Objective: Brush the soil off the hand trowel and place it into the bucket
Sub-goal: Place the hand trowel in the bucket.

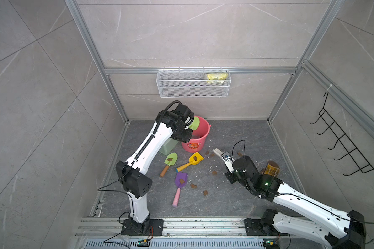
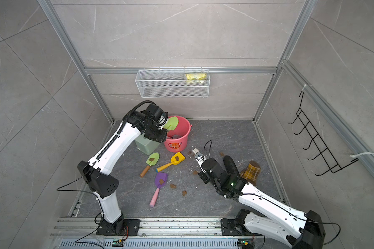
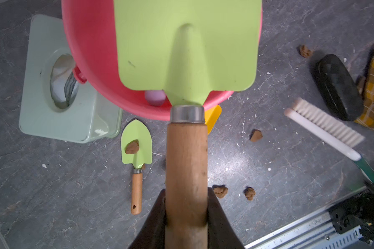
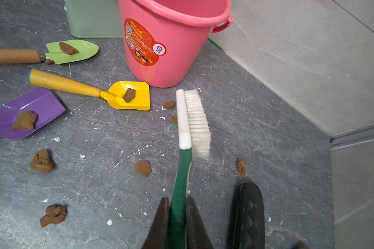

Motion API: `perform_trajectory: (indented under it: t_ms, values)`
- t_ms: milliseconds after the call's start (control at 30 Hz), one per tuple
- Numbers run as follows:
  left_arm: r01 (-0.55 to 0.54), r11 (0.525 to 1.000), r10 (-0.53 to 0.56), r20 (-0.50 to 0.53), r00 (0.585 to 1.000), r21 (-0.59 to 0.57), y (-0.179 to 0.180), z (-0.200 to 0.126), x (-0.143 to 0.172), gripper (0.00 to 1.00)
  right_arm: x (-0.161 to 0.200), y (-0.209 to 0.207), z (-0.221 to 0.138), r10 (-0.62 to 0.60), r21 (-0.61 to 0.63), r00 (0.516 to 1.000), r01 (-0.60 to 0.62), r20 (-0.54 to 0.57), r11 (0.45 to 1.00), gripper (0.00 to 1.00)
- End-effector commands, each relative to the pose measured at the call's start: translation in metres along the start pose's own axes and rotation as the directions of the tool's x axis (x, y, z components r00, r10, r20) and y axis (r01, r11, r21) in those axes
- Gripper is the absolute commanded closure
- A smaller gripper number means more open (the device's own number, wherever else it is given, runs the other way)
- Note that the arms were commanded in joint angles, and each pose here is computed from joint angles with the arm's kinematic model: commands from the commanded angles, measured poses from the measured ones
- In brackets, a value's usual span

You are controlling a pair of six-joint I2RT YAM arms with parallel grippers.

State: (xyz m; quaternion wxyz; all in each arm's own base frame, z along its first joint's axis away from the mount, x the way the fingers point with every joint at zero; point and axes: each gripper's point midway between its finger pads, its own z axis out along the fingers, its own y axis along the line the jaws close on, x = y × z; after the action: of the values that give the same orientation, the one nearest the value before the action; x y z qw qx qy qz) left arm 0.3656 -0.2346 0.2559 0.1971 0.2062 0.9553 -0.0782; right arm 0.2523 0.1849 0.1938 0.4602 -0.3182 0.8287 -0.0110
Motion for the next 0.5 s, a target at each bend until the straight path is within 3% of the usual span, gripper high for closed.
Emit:
perform_trajectory:
  t_ms: [0, 467]
  values:
    - [-0.031, 0.998, 0.031, 0.003, 1.0, -0.045, 0.009, 0.001, -0.014, 0.91, -0.008, 0.0, -0.003, 0.008, -0.014, 1.0, -0.008, 0.015, 1.0, 1.0]
    - [-0.083, 0.994, 0.079, -0.06, 0.995, -0.071, 0.014, 0.049, -0.033, 0.71, 0.001, 0.003, -0.002, 0.019, -0.026, 1.0, -0.019, -0.003, 0.999, 1.0]
